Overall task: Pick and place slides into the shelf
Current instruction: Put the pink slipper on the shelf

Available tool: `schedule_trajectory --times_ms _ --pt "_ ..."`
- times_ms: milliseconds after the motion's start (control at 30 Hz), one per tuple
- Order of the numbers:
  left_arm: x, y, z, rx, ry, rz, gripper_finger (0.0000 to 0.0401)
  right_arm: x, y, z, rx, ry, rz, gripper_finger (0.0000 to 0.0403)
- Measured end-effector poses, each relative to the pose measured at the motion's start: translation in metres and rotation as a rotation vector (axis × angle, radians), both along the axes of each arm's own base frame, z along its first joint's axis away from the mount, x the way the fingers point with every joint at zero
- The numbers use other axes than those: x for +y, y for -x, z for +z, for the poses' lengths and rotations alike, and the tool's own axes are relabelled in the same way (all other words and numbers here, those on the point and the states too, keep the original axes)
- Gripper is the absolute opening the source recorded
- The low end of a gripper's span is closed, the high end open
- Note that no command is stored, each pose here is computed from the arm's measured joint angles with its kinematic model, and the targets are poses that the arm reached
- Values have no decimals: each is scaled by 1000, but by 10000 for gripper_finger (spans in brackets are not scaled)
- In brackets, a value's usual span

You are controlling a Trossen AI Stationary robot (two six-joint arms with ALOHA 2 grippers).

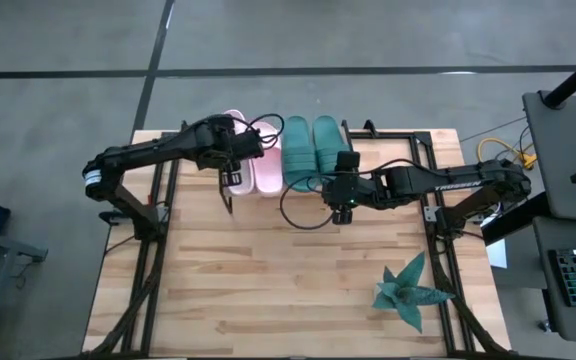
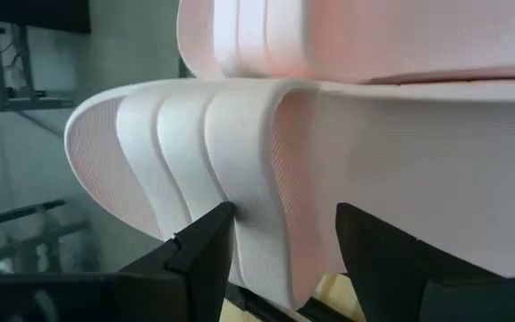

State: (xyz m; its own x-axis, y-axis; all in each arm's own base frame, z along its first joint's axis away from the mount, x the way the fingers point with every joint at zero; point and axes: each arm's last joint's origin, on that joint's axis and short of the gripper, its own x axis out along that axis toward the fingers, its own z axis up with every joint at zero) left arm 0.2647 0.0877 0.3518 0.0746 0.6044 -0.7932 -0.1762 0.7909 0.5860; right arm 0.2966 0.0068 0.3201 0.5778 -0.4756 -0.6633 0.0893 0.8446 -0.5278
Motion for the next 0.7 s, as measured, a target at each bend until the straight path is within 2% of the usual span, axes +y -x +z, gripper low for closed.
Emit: schedule_trajectory --times_ms 200,567,700 --pt "-4 2 15 -53 100 -34 182 0 0 0 1 1 1 219" --pt "-3 7 49 -134 58 -76 182 0 0 0 0 0 0 219" --pt "3 8 58 -183 29 -57 164 0 0 0 0 0 0 219"
